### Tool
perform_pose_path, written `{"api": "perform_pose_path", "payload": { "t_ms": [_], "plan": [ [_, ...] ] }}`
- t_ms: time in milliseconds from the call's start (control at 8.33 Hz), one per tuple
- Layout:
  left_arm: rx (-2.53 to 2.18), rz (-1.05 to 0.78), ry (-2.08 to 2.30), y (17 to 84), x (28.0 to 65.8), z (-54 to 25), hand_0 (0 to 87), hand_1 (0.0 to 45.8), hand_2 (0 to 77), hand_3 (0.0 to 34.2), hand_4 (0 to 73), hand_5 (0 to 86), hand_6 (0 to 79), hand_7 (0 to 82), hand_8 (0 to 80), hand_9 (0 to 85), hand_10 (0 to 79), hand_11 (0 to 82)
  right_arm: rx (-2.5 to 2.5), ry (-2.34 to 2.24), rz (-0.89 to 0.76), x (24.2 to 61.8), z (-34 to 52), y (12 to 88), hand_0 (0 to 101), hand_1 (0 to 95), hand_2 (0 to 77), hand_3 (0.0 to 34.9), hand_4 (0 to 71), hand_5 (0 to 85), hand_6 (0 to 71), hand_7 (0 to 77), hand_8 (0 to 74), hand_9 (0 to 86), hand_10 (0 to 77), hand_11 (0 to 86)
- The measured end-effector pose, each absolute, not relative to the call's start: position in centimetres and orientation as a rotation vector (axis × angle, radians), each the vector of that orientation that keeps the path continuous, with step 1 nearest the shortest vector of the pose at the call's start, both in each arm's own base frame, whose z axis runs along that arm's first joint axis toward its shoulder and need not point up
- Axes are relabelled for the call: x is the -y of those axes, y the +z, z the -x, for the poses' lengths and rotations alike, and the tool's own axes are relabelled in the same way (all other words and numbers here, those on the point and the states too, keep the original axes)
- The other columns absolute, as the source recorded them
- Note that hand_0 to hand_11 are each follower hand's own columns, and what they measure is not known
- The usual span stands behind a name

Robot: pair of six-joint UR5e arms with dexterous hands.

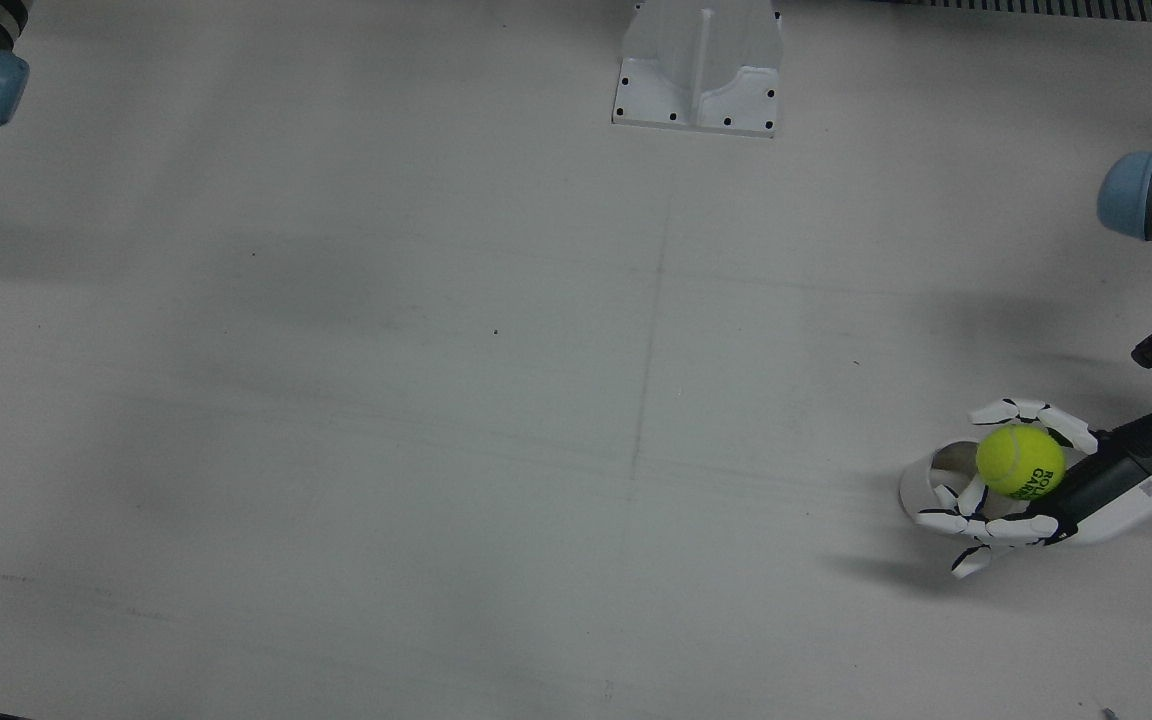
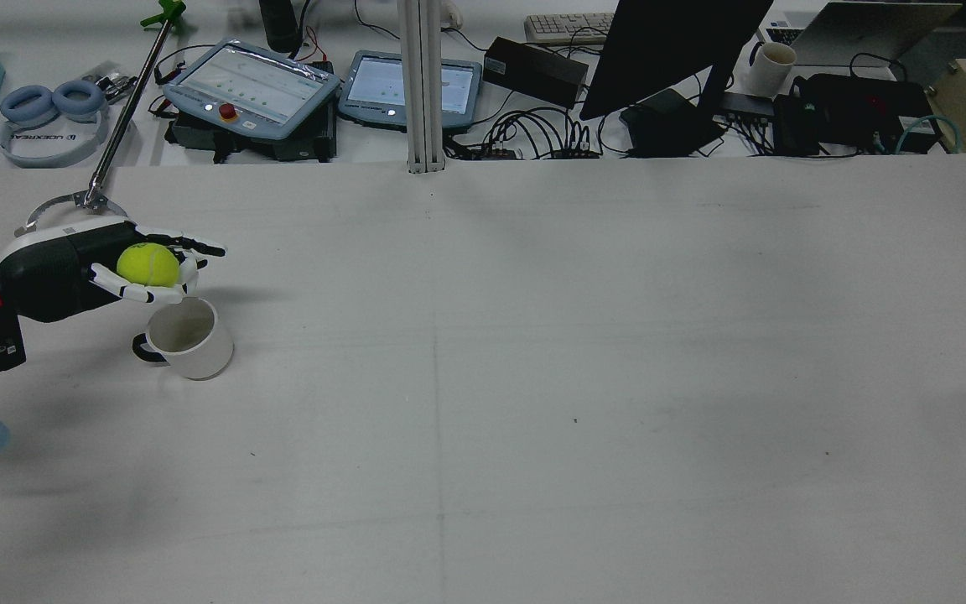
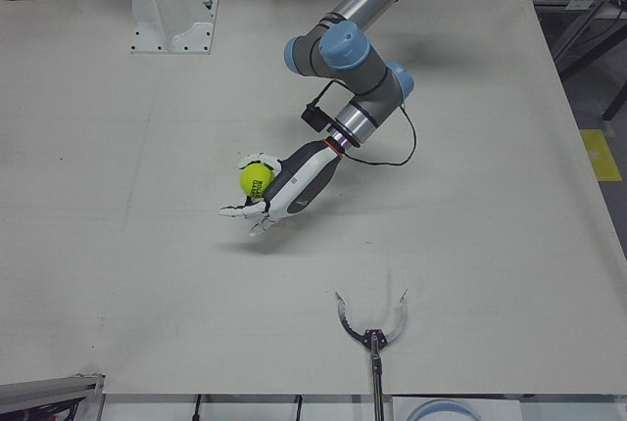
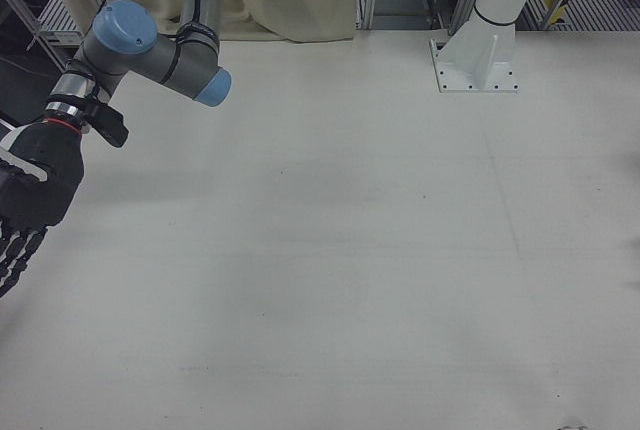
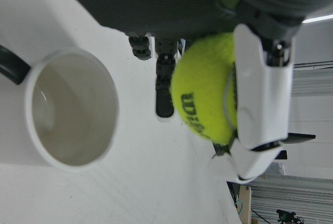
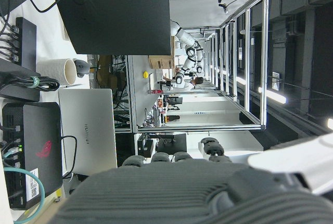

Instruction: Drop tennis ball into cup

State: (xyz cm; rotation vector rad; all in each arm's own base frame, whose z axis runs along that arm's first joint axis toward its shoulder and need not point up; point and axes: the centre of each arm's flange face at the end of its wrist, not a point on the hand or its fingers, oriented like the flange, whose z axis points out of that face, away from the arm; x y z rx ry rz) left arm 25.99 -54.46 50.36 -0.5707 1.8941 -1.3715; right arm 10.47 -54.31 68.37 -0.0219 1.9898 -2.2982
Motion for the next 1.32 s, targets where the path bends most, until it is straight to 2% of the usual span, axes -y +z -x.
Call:
{"api": "perform_pose_path", "payload": {
  "t_ms": [120, 240, 360, 480, 600, 720, 840, 960, 1080, 1200, 1320],
  "plan": [
    [-1.895, 0.573, -1.366, 50.3, 54.4, -26.2, 58.9, 29.5, 19.1, 0.0, 28.4, 9.8, 30.5, 66.0, 15.8, 32.7, 1.6, 3.8, -1.990, -2.298, 0.022, 54.3, -10.5, 68.4, 0, 0.5, 0.5, 0.0, 0.0, 0.0, 0.0, 0.0, 0.0, 0.0, 0.0, 0.5],
    [-1.900, 0.575, -1.361, 50.3, 54.4, -26.2, 58.9, 29.5, 19.1, 0.0, 28.4, 9.8, 30.5, 66.0, 15.8, 32.7, 1.6, 3.8, -1.990, -2.298, 0.022, 54.3, -10.5, 68.4, 0, 0.5, 0.5, 0.0, 0.0, 0.0, 0.0, 0.0, 0.0, 0.0, 0.0, 0.5],
    [-1.905, 0.578, -1.358, 50.4, 54.4, -26.2, 63.8, 32.7, 17.5, 0.0, 25.1, 6.5, 20.7, 56.7, 0.5, 18.0, 0.0, 2.2, -1.990, -2.298, 0.022, 54.3, -10.5, 68.4, 0, 0.5, 0.5, 0.0, 0.0, 0.0, 0.0, 0.0, 0.0, 0.0, 0.0, 0.5],
    [-1.910, 0.581, -1.356, 50.4, 54.4, -26.1, 63.8, 32.7, 17.5, 0.0, 20.2, 7.1, 9.8, 44.7, 1.6, 1.6, 0.0, 1.1, -1.990, -2.298, 0.022, 54.3, -10.5, 68.4, 0, 0.5, 0.5, 0.0, 0.0, 0.0, 0.0, 0.0, 0.0, 0.0, 0.0, 0.5],
    [-1.915, 0.583, -1.354, 50.4, 54.4, -26.0, 63.8, 32.7, 13.1, 0.0, 18.0, 4.4, 0.5, 29.5, 0.0, 3.8, 0.0, 1.1, -1.990, -2.298, 0.022, 54.3, -10.5, 68.4, 0, 0.5, 0.5, 0.0, 0.0, 0.0, 0.0, 0.0, 0.0, 0.0, 0.0, 0.5],
    [-1.927, 0.588, -1.355, 50.0, 54.6, -25.7, 62.4, 32.7, 17.5, 0.0, 15.3, 5.4, 3.8, 20.2, 0.0, 3.8, 0.0, 1.1, -1.990, -2.298, 0.022, 54.3, -10.5, 68.4, 0, 0.5, 0.5, 0.0, 0.0, 0.0, 0.0, 0.0, 0.0, 0.0, 0.0, 0.5],
    [-1.966, 0.558, -1.382, 49.4, 55.9, -22.9, 61.9, 32.7, 15.8, 0.0, 5.5, 4.9, 0.5, 22.4, 0.0, 3.3, 0.0, 1.1, -1.990, -2.298, 0.022, 54.3, -10.5, 68.4, 0, 0.5, 0.5, 0.0, 0.0, 0.0, 0.0, 0.0, 0.0, 0.0, 0.0, 0.5],
    [-2.024, 0.483, -1.434, 48.9, 57.9, -17.7, 58.9, 30.5, 20.2, 0.0, 4.9, 4.4, 2.2, 18.5, 0.0, 2.7, 0.0, 0.0, -1.990, -2.298, 0.022, 54.3, -10.5, 68.4, 0, 0.5, 0.5, 0.0, 0.0, 0.0, 0.0, 0.0, 0.0, 0.0, 0.0, 0.5],
    [-2.069, 0.397, -1.494, 48.8, 59.4, -12.3, 58.8, 28.4, 18.0, 0.0, 1.1, 4.9, 8.2, 16.9, 0.0, 2.7, 0.0, 0.0, -1.990, -2.298, 0.022, 54.3, -10.5, 68.4, 0, 0.5, 0.5, 0.0, 0.0, 0.0, 0.0, 0.0, 0.0, 0.0, 0.0, 0.5],
    [-2.101, 0.302, -1.567, 49.0, 60.7, -6.7, 60.7, 33.8, 9.8, 0.0, 1.1, 4.9, 0.5, 14.2, 0.0, 2.2, 0.0, 0.0, -1.990, -2.298, 0.022, 54.3, -10.5, 68.4, 0, 0.5, 0.5, 0.0, 0.0, 0.0, 0.0, 0.0, 0.0, 0.0, 0.0, 0.5],
    [-2.115, 0.220, -1.642, 49.6, 61.7, -1.8, 61.9, 32.7, 5.5, 0.0, 1.1, 4.9, 0.5, 14.2, 0.5, 1.6, 0.0, 0.0, -1.990, -2.298, 0.022, 54.3, -10.5, 68.4, 0, 0.5, 0.5, 0.0, 0.0, 0.0, 0.0, 0.0, 0.0, 0.0, 0.0, 0.5]
  ]
}}
